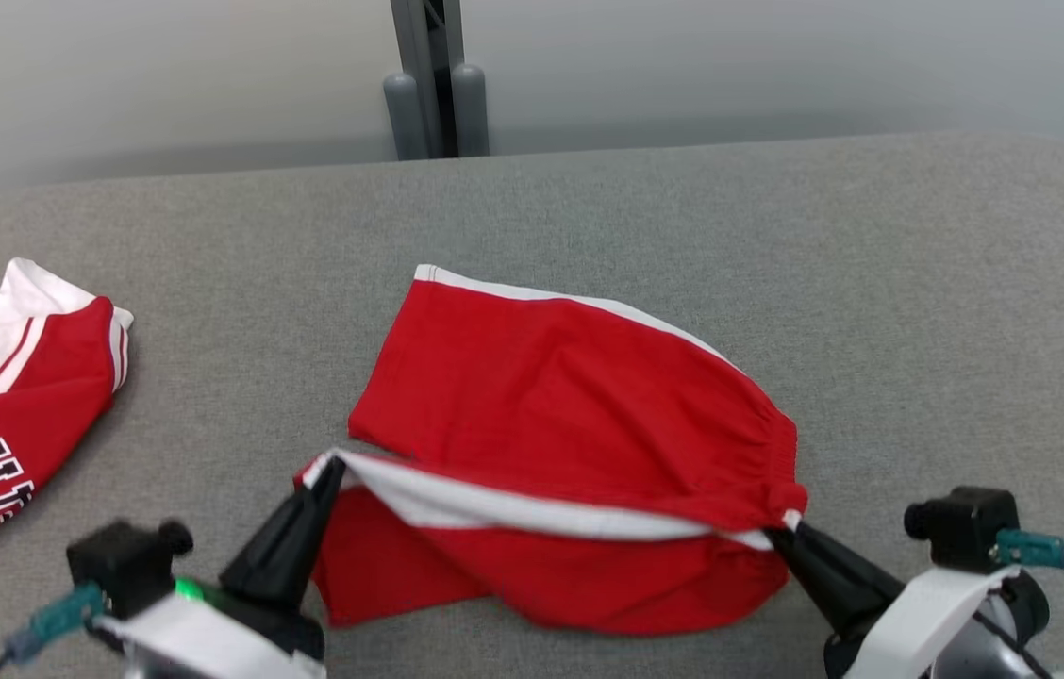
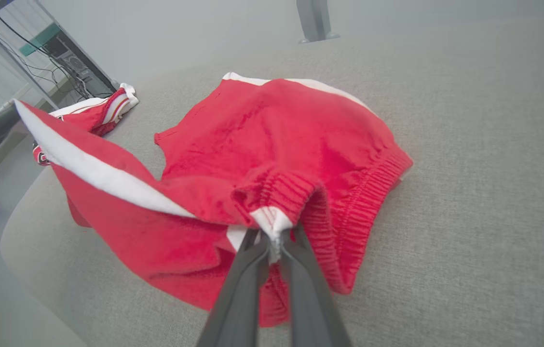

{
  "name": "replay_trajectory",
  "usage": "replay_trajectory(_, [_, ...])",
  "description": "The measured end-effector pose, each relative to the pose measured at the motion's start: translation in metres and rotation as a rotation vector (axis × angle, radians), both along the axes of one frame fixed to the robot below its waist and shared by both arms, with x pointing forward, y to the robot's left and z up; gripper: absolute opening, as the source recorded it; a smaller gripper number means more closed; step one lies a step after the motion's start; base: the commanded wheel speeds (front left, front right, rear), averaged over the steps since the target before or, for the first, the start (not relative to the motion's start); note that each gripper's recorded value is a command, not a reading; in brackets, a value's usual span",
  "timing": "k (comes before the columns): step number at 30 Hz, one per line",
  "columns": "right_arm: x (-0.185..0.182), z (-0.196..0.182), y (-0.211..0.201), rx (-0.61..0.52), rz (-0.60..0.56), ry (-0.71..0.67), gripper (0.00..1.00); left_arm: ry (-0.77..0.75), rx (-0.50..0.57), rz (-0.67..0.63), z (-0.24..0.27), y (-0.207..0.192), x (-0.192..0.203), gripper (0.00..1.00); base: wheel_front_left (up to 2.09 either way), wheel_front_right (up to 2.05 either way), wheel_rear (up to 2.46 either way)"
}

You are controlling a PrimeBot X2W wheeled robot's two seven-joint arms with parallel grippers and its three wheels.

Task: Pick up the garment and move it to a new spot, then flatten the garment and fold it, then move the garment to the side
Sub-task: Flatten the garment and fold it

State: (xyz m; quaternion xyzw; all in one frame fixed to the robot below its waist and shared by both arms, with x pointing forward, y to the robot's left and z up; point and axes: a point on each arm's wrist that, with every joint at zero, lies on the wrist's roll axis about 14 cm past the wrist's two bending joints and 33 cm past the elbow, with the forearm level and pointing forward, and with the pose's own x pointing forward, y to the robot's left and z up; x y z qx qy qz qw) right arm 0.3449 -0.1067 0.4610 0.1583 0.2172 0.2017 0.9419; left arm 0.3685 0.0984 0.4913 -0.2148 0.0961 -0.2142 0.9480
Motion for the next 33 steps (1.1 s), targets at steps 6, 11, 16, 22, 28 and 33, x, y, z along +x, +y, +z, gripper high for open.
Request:
replay_trajectory(6, [0.026, -0.004, -0.008, 0.003, -0.055, -0.003, 0.00, -0.008, 0.069, -0.056, -0.004, -0.005, 0.043, 0.00, 0.00, 0.00, 0.00])
replay_trajectory(11, [0.054, -0.010, -0.016, 0.015, -0.129, -0.002, 0.00, -0.011, 0.114, -0.109, -0.011, -0.020, 0.086, 0.00, 0.00, 0.00, 0.00])
replay_trajectory(16, [0.079, -0.020, -0.022, 0.011, -0.185, 0.004, 0.00, 0.019, 0.151, -0.143, -0.029, -0.033, 0.122, 0.00, 0.00, 0.00, 0.00])
replay_trajectory(22, [0.095, -0.038, -0.030, -0.001, -0.224, 0.034, 0.00, 0.070, 0.202, -0.167, -0.057, -0.043, 0.151, 0.00, 0.00, 0.00, 0.00])
replay_trajectory(28, [0.103, -0.050, -0.028, -0.002, -0.221, 0.059, 0.00, 0.091, 0.226, -0.183, -0.072, -0.051, 0.172, 0.00, 0.00, 0.00, 0.00])
replay_trajectory(33, [0.110, -0.059, -0.030, 0.001, -0.226, 0.075, 0.05, 0.121, 0.244, -0.208, -0.085, -0.059, 0.180, 0.00, 0.00, 0.00, 0.00])
